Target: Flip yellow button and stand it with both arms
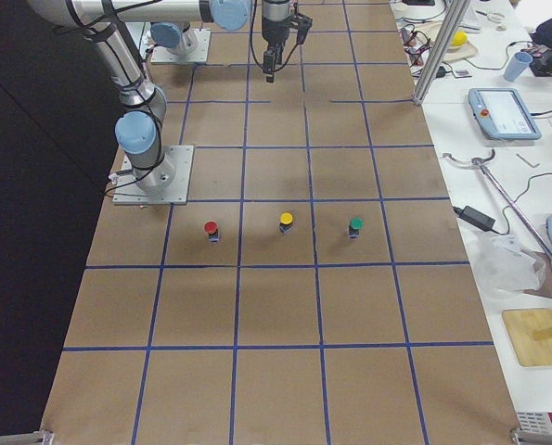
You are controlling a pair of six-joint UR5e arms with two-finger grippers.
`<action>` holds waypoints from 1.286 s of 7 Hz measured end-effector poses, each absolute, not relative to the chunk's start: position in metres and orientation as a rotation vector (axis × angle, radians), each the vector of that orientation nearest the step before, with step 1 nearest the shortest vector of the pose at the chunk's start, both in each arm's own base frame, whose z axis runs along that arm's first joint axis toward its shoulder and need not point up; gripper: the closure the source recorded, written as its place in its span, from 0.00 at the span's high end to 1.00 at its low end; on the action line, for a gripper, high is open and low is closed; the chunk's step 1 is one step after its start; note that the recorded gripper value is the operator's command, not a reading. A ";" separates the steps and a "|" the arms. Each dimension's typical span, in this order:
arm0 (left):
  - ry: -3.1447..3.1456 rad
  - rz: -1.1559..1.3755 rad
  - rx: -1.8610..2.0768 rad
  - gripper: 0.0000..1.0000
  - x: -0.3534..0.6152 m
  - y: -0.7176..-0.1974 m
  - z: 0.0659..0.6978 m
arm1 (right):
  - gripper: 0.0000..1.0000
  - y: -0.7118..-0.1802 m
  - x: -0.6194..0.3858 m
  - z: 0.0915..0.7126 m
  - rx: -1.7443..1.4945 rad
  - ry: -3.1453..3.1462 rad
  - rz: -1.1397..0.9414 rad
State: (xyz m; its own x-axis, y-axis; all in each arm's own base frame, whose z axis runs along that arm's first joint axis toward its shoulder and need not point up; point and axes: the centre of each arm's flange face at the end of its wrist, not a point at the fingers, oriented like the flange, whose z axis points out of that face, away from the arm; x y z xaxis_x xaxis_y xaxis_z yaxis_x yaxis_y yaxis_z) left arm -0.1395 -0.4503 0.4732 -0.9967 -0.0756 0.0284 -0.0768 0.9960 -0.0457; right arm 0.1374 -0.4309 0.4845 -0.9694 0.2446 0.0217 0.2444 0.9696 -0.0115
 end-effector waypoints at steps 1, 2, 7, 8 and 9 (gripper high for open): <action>-3.112 0.073 0.118 1.00 -0.140 -0.450 0.474 | 1.00 -0.431 0.138 0.486 -0.362 -3.102 0.031; -3.112 0.073 0.117 1.00 -0.140 -0.450 0.474 | 1.00 -0.432 0.137 0.487 -0.354 -3.104 0.037; -3.111 0.069 0.114 1.00 -0.141 -0.449 0.474 | 1.00 -0.432 0.137 0.487 -0.353 -3.104 0.041; -3.111 0.068 0.113 1.00 -0.141 -0.449 0.474 | 1.00 -0.432 0.136 0.487 -0.354 -3.105 0.043; -3.111 0.068 0.113 1.00 -0.141 -0.449 0.474 | 1.00 -0.432 0.136 0.488 -0.355 -3.105 0.046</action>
State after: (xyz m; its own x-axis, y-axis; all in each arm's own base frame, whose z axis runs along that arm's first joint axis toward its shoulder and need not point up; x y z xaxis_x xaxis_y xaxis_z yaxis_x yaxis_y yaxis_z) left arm -0.1412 -0.4488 0.4735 -0.9970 -0.0721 0.0293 -0.0733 0.9964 -0.0423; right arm 0.1362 -0.4324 0.4878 -0.9741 0.2256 0.0129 0.2251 0.9738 -0.0312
